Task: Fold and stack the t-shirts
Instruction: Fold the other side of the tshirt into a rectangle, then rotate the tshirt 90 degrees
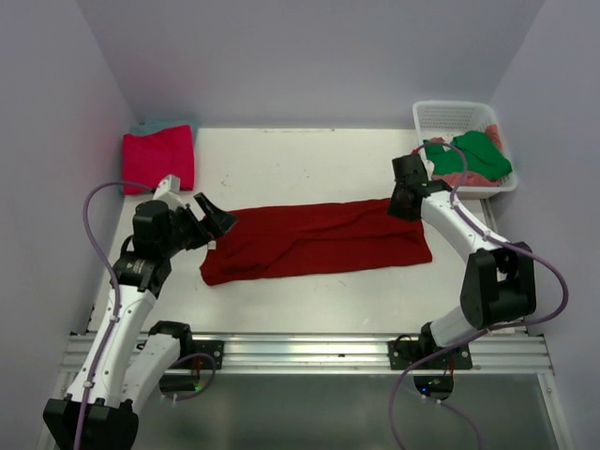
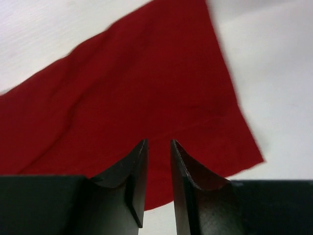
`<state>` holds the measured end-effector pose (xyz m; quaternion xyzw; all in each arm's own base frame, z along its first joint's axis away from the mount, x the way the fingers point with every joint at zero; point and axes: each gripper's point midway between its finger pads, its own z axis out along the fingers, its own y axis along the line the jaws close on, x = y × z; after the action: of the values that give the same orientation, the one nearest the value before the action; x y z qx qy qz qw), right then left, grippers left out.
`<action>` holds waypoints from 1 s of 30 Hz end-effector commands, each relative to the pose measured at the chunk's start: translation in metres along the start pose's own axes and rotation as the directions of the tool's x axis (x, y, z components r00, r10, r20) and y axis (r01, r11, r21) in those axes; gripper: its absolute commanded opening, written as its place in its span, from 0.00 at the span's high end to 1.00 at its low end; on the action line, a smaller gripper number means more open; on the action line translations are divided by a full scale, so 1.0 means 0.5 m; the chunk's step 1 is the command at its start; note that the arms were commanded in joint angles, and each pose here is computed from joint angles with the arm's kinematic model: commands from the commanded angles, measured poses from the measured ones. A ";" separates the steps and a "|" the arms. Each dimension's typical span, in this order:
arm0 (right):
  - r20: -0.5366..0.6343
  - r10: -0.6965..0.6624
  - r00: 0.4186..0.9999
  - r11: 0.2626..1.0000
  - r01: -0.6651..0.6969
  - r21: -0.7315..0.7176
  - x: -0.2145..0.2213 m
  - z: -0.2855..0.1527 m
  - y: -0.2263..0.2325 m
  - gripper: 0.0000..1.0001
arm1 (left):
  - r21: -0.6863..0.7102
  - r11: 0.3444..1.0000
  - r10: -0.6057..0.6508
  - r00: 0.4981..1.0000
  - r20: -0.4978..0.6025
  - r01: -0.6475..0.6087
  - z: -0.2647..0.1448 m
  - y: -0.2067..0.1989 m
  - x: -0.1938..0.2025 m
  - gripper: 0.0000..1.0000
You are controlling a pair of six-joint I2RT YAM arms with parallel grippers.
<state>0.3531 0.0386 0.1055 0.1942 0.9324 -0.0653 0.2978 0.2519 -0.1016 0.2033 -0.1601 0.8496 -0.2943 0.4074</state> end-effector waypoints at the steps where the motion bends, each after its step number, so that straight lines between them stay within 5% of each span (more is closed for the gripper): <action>1: 0.003 -0.060 0.998 0.897 0.056 -0.438 0.005 -0.064 0.157 0.73 | 0.075 0.997 -0.020 0.995 0.098 0.012 0.057 -0.005 -0.036 0.04; 6: 0.071 -0.230 0.971 0.745 0.222 -0.629 0.070 -0.139 0.283 0.76 | 0.158 0.987 0.002 0.999 0.054 -0.010 0.160 0.000 -0.029 0.18; 9: 0.086 -0.288 0.954 0.661 0.263 -0.703 0.102 -0.172 0.333 0.87 | 0.178 0.984 0.017 1.000 -0.012 -0.014 0.222 0.018 -0.007 0.45; 11: 0.069 -0.307 0.949 0.669 0.266 -0.694 0.112 -0.159 0.341 1.00 | 0.184 0.983 0.008 0.999 -0.041 0.000 0.250 0.027 0.003 0.66; 14: 0.060 -0.322 0.945 0.756 0.295 -0.584 0.104 -0.100 0.322 1.00 | 0.140 0.988 -0.046 0.992 -0.120 0.063 0.302 0.067 0.039 0.87; 23: 0.063 -0.327 0.943 0.922 0.333 -0.195 0.042 0.045 0.269 1.00 | 0.024 0.996 -0.080 0.989 -0.125 0.084 0.285 0.110 0.062 0.93; 30: 0.076 -0.161 0.984 0.974 0.146 0.172 0.012 0.105 0.132 1.00 | -0.038 0.997 -0.071 0.988 -0.134 0.066 0.270 0.141 0.085 0.94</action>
<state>0.3975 0.1401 0.0393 0.0495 0.9544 -0.0797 0.2836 0.3348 -0.1269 0.0757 -0.1744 0.8678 -0.3262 0.3318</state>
